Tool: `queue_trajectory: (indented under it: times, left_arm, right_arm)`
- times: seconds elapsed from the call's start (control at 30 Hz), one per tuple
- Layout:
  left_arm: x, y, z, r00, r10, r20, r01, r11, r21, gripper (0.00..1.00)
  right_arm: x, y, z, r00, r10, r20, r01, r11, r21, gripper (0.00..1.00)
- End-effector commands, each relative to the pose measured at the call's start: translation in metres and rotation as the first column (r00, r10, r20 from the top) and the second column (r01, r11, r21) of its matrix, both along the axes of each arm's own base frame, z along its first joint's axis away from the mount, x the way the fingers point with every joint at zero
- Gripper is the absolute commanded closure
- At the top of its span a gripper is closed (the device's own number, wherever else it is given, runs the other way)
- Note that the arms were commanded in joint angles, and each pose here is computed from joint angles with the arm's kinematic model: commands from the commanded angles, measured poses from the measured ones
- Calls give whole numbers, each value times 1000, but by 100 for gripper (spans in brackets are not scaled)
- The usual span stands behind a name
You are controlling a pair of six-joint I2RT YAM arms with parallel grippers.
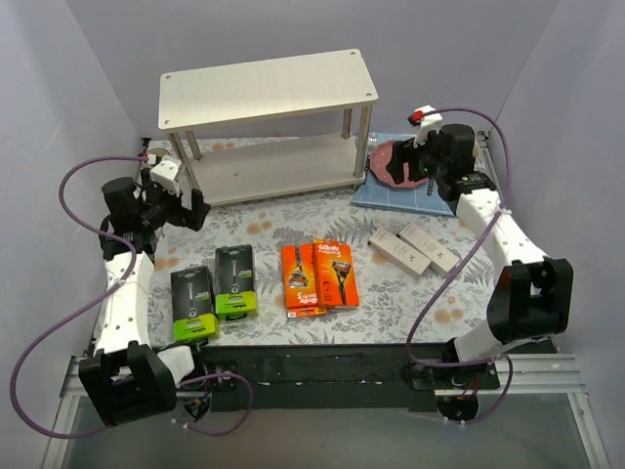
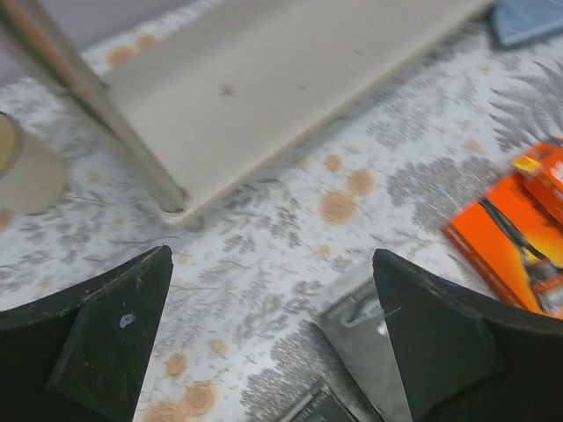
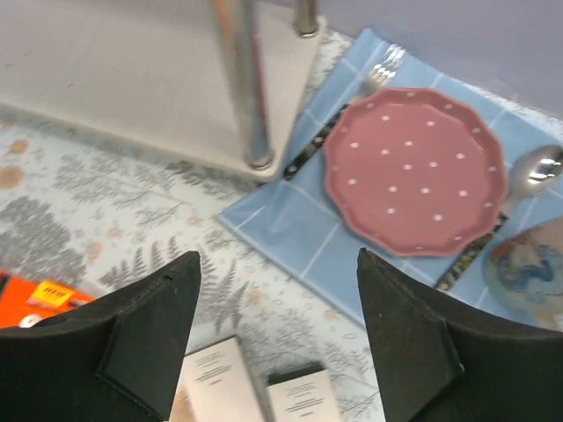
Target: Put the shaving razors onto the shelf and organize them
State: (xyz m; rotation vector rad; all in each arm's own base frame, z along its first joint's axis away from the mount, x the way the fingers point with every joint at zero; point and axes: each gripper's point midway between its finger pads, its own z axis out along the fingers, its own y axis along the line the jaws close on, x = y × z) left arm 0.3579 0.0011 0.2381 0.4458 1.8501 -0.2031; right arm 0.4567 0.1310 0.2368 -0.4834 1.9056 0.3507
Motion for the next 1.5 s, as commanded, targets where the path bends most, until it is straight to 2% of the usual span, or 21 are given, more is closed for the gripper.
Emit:
queue_trajectory:
  times: [0.0, 0.03, 0.07, 0.13, 0.17, 0.23, 0.33, 0.47, 0.57, 0.7, 0.87, 1.03, 1.07, 1.1, 1.2, 1.3, 1.47]
  left_arm:
    - [-43, -38, -55, 906, -255, -339, 213, 964, -157, 2]
    - [-47, -45, -58, 879, -311, -362, 252, 946, -203, 5]
    - [-50, -48, -76, 834, -334, -440, 237, 936, -262, 7]
    - [-46, -49, -83, 811, -349, -469, 225, 927, -300, 11]
    - [-46, -51, -87, 799, -364, -479, 225, 919, -324, 12]
    - [-45, -52, -90, 794, -363, -488, 208, 916, -342, 13]
    - [-40, -51, -89, 795, -331, -508, 154, 921, -358, 13]
    - [-36, -44, -91, 784, -245, -570, 32, 933, -358, 14]
    - [-37, -41, -90, 758, -176, -628, -84, 928, -362, 14]
    - [-41, -41, -89, 746, -131, -653, -167, 913, -374, 14]
    - [-44, -48, -88, 726, -105, -680, -283, 855, -434, 15]
    - [-46, -52, -99, 663, -80, -744, -420, 783, -458, 15]
    - [-47, -52, -103, 651, -71, -756, -441, 775, -452, 15]
    - [-47, -52, -104, 637, -70, -768, -463, 762, -453, 15]
    - [-46, -53, -106, 621, -69, -781, -475, 759, -445, 16]
    - [-44, -51, -107, 618, -59, -784, -480, 761, -436, 16]
    - [-48, -56, -116, 562, -43, -826, -532, 746, -401, 17]
  right_arm:
    - [-54, 43, -39, 971, 119, -209, -129, 991, -31, 23]
    - [-69, 67, -45, 952, 205, -226, -211, 978, 1, 23]
    - [-77, 85, -41, 938, 278, -208, -281, 960, 19, 23]
    - [-112, 141, -53, 843, 486, -231, -496, 868, 15, 25]
    - [-122, 158, -56, 809, 541, -232, -553, 833, 17, 26]
    - [-157, 198, -75, 699, 663, -268, -681, 732, 36, 27]
    - [-190, 234, -110, 565, 756, -330, -797, 604, 18, 30]
    - [-209, 266, -125, 523, 794, -309, -825, 563, 48, 29]
    - [-225, 279, -140, 486, 799, -354, -829, 550, 102, 29]
    - [-254, 291, -158, 380, 833, -402, -839, 493, 229, 30]
    - [-256, 312, -177, 365, 826, -429, -812, 508, 287, 30]
    - [-249, 316, -189, 388, 798, -461, -782, 550, 294, 29]
    - [-250, 311, -194, 398, 782, -480, -775, 567, 280, 28]
    - [-243, 304, -203, 443, 737, -510, -754, 614, 233, 27]
    - [-233, 274, -214, 511, 663, -547, -700, 690, 184, 23]
    - [-212, 245, -211, 567, 611, -553, -662, 737, 136, 23]
    - [-209, 188, -218, 572, 556, -603, -689, 725, 15, 23]
